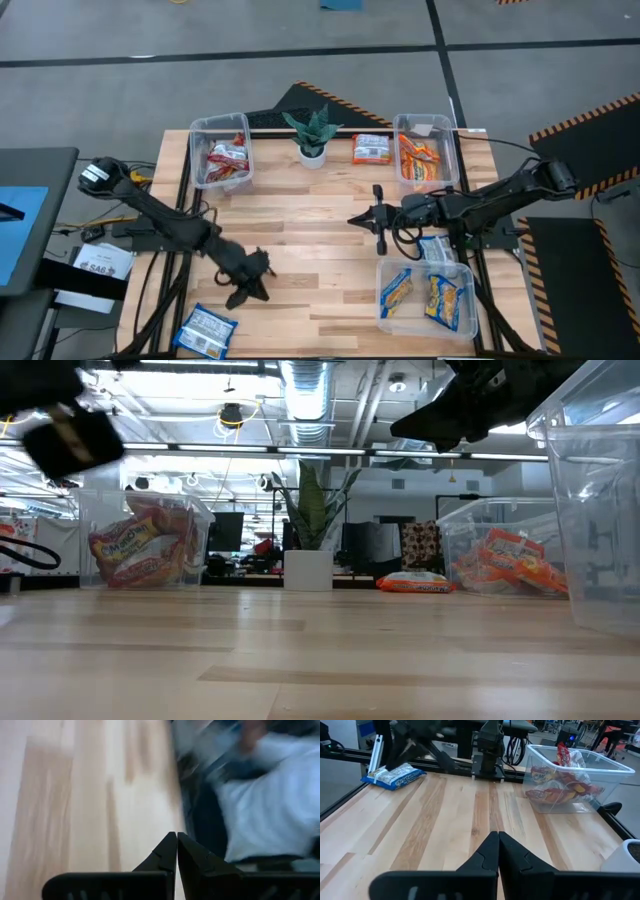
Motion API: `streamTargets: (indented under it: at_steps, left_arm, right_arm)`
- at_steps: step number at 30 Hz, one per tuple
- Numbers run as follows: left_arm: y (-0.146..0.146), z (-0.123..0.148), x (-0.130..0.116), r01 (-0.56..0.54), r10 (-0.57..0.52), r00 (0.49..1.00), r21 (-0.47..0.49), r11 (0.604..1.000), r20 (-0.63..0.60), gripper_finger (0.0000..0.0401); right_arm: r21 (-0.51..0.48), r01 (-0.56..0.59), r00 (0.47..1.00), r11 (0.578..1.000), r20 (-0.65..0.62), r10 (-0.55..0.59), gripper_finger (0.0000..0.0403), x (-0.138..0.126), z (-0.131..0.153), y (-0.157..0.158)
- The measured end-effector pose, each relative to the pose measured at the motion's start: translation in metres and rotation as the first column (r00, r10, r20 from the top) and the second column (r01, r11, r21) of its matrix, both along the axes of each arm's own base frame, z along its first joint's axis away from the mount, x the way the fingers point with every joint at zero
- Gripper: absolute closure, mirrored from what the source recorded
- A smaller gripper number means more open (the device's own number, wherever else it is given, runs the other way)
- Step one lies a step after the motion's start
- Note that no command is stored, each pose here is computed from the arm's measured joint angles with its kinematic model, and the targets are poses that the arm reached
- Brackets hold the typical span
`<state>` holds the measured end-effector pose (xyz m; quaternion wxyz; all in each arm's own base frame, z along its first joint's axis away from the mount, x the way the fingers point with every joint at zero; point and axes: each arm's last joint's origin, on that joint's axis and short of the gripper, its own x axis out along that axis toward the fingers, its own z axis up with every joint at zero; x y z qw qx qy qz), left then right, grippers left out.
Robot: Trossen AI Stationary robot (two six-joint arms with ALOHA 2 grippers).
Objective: Sort Maruchan noodles
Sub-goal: Put the blue noodle pack in the top right transparent bin
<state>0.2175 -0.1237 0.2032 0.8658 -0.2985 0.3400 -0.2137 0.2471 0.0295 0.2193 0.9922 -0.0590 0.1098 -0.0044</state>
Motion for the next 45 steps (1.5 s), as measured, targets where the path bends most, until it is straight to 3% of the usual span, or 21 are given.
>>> streamTargets:
  at_steps: [5, 8, 10, 12, 15, 17, 19, 22, 29, 35, 41, 43, 45]
  left_arm:
    - [-0.041, 0.028, -0.008, 0.093, -0.021, 0.954, 0.229, 0.969, -0.3, 0.0401]
    - [-0.069, 0.042, -0.009, 0.175, -0.047, 0.916, 0.292, 0.94, -0.398, 0.0401]
    - [-0.086, 0.042, -0.011, 0.206, -0.057, 0.878, 0.269, 0.941, -0.475, 0.0401]
    - [-0.102, 0.037, -0.01, 0.221, -0.082, 0.819, 0.181, 0.958, -0.568, 0.0401]
    - [-0.119, 0.019, -0.015, 0.182, -0.075, 0.676, 0.068, 0.981, -0.733, 0.0401]
    - [-0.127, 0.008, -0.018, 0.148, -0.055, 0.584, 0.04, 0.988, -0.81, 0.0401]
    - [-0.131, -0.001, -0.019, 0.12, -0.03, 0.524, 0.039, 0.992, -0.851, 0.0401]
    - [-0.133, -0.009, -0.018, 0.074, 0.02, 0.478, 0.063, 0.995, -0.878, 0.0401]
    - [-0.126, -0.028, -0.025, 0.018, 0.195, 0.294, 0.209, 0.978, -0.936, 0.0401]
    - [-0.121, -0.044, -0.029, 0.036, 0.225, 0.262, 0.242, 0.969, -0.938, 0.0401]
    - [-0.108, -0.063, -0.037, 0.073, 0.169, 0.2, 0.186, 0.98, -0.965, 0.0401]
    - [-0.103, -0.065, -0.035, 0.115, 0.148, 0.224, 0.177, 0.977, -0.963, 0.0401]
    - [-0.096, -0.066, -0.029, 0.161, 0.14, 0.291, 0.192, 0.968, -0.946, 0.0401]
  right_arm:
    - [0.0, 0.0, 1.0, 1.0, 0.0, 0.0, 0.0381, 0.0, 0.0, 0.0]
    - [0.007, 0.002, 1.0, 1.0, 0.0, -0.002, 0.0381, 0.0, 0.0, 0.0]
    - [0.006, 0.002, 1.0, 1.0, -0.005, -0.002, 0.038, 0.0, 0.0, 0.0]
    - [0.006, 0.002, 1.0, 1.0, -0.01, -0.002, 0.0379, 0.0, -0.001, 0.0]
    - [0.003, 0.002, 1.0, 1.0, -0.026, -0.002, 0.0379, -0.001, -0.002, 0.0]
    - [0.002, 0.005, 1.0, 1.0, -0.026, -0.005, 0.0379, 0.0, -0.002, -0.001]
    - [-0.002, 0.009, 1.0, 1.0, -0.026, -0.009, 0.0379, 0.0, -0.002, -0.002]
    - [-0.002, 0.019, 0.999, 1.0, -0.026, -0.019, 0.0379, 0.0, -0.002, -0.004]
    - [-0.005, 0.032, 0.999, 0.999, -0.03, -0.032, 0.0379, 0.0, -0.003, -0.007]
    - [-0.001, 0.033, 0.998, 0.999, -0.048, -0.033, 0.0379, 0.0, -0.004, -0.007]
    - [-0.001, 0.033, 0.998, 0.999, -0.052, -0.033, 0.0379, 0.0, -0.005, -0.007]
    - [-0.001, 0.033, 0.998, 0.999, -0.053, -0.033, 0.0379, 0.0, -0.005, -0.007]
    - [-0.001, 0.033, 0.998, 0.999, -0.052, -0.033, 0.0379, 0.0, -0.005, -0.007]
